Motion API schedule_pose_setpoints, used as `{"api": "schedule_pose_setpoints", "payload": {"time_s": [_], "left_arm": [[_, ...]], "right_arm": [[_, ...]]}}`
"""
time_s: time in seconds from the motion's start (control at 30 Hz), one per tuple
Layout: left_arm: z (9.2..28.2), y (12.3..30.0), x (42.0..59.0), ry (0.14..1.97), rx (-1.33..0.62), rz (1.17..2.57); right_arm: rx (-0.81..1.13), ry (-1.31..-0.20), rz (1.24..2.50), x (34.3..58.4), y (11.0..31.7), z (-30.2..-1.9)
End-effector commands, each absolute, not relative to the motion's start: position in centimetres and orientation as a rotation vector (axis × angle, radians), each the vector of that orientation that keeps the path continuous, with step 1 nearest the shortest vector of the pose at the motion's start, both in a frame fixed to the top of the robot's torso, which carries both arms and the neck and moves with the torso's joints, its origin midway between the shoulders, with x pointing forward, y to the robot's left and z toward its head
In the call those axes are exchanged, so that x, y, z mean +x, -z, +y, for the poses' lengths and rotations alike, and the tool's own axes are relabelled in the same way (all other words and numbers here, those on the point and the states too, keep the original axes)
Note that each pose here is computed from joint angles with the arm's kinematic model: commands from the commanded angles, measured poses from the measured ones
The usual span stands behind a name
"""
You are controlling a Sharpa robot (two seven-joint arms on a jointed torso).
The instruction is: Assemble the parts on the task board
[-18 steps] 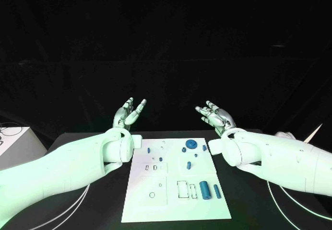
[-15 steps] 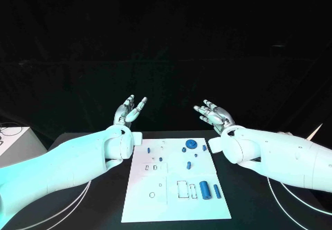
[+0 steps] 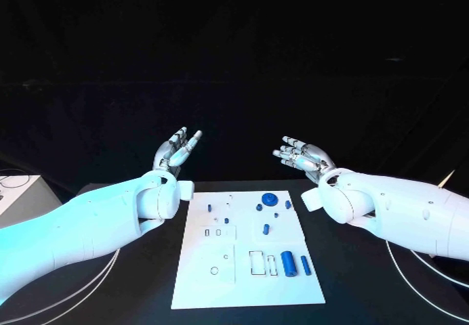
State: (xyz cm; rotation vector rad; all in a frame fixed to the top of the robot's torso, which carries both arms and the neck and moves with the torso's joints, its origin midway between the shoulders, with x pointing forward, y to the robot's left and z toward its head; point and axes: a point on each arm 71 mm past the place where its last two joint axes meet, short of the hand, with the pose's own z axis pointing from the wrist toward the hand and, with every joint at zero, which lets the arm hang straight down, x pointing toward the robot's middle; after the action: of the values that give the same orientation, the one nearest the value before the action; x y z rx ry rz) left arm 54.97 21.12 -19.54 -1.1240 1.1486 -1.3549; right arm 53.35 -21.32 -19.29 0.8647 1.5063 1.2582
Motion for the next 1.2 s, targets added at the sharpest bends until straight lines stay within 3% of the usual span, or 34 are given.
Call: {"api": "schedule_pose_setpoints", "payload": {"time_s": [0.03,0.2,0.6,0.83,1.2], "left_arm": [[21.3,19.1,54.6,1.423,-1.105,1.145],[22.2,18.4,53.7,1.438,-1.079,1.149],[23.5,16.3,50.6,1.553,-0.962,1.265],[23.9,15.3,48.0,1.624,-0.922,1.337],[23.0,14.3,45.6,1.695,-0.892,1.382]], "right_arm": [[0.667,-1.226,1.493,53.5,18.3,-21.4],[0.529,-1.164,1.474,53.7,16.9,-21.9],[0.036,-0.885,1.531,53.5,14.5,-22.2],[-0.208,-0.696,1.545,53.0,14.2,-22.1],[-0.376,-0.517,1.561,52.9,14.6,-21.2]]}}
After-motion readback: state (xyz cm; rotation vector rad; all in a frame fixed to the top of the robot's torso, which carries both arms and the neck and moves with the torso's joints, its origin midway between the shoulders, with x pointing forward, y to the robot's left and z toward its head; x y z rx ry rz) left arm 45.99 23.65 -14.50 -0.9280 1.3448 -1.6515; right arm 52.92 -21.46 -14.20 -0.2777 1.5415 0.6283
